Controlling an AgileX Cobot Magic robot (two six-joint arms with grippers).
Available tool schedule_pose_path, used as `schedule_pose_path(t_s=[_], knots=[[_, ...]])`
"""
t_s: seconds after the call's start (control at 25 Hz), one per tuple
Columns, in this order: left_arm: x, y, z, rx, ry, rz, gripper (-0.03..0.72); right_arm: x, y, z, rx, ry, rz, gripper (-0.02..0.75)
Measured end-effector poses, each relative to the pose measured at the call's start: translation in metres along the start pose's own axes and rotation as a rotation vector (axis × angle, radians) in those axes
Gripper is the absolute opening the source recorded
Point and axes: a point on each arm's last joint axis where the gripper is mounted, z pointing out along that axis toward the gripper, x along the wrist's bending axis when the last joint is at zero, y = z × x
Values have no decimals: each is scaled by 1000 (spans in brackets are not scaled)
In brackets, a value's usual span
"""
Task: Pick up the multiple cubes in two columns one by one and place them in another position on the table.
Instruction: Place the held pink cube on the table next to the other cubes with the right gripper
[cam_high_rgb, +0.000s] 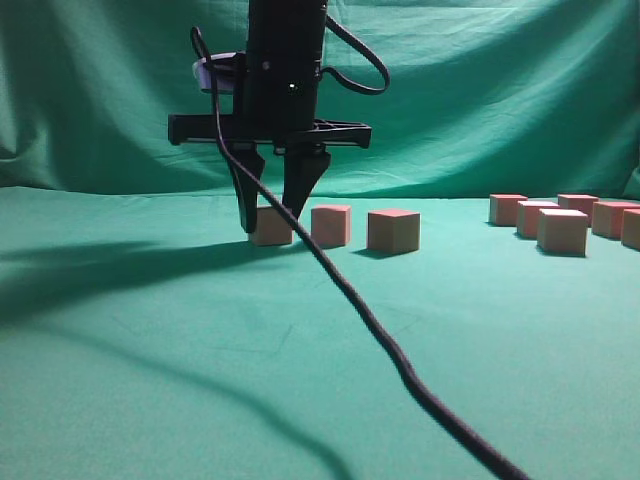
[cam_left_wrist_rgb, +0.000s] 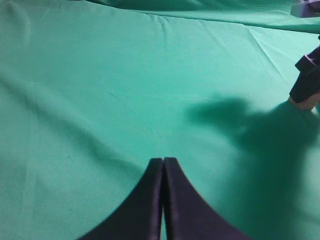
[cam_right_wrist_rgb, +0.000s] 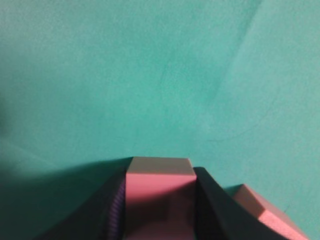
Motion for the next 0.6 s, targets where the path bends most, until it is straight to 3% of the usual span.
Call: schedule_pose_path(t_s=[0.48,0.6], knots=[[0,0,0,0,0,0,0,0,0,1,3,1,27,287],[0,0,0,0,0,0,0,0,0,1,3,1,24,398]])
